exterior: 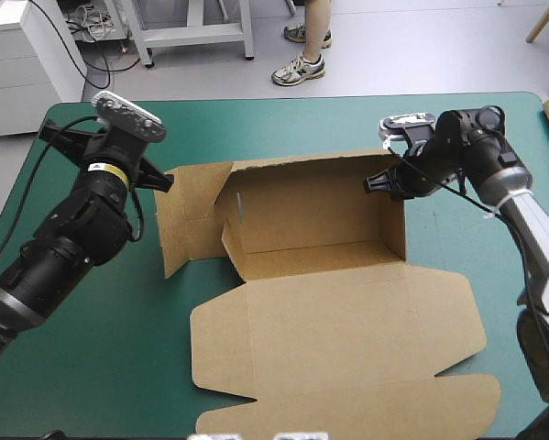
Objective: Fold the box
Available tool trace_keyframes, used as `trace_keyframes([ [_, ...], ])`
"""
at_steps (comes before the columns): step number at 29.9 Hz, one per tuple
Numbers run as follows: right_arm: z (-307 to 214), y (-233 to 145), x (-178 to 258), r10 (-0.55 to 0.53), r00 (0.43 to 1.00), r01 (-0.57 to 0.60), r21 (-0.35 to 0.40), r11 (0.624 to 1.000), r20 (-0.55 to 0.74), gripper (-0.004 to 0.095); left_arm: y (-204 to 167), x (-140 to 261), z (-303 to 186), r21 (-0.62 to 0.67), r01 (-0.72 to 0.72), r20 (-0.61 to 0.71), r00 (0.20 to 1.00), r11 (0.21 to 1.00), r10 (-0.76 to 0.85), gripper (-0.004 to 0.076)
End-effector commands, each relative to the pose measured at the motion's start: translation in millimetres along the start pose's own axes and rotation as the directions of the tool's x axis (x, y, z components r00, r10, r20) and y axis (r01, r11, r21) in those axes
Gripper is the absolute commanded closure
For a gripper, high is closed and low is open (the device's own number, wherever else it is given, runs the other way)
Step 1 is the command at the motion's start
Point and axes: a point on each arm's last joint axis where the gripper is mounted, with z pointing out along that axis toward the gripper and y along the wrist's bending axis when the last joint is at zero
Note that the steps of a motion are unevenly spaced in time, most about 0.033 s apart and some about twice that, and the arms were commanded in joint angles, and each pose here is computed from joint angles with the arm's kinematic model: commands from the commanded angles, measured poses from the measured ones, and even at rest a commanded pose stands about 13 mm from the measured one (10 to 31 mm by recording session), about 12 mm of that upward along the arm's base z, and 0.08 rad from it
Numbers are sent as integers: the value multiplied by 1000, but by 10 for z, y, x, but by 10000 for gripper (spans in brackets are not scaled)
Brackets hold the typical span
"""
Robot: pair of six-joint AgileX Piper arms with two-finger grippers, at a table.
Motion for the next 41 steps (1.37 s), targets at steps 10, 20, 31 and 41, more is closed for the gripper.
trace_keyframes([
  [10,545,-80,-497,-20,1000,20,2,1000,-9,923,675,543,207,66,376,-253,902,924,-349,712],
  [20,308,-172,-660,-1,996,-10,126,992,91,735,822,768,266,133,487,-343,840,863,-421,713],
  [31,184,-150,-643,-45,994,33,124,992,97,480,763,828,386,154,510,-401,815,846,-418,713],
  [41,-852,-60,-462,-104,949,46,194,980,299,477,708,885,528,165,514,-443,801,842,-403,713],
])
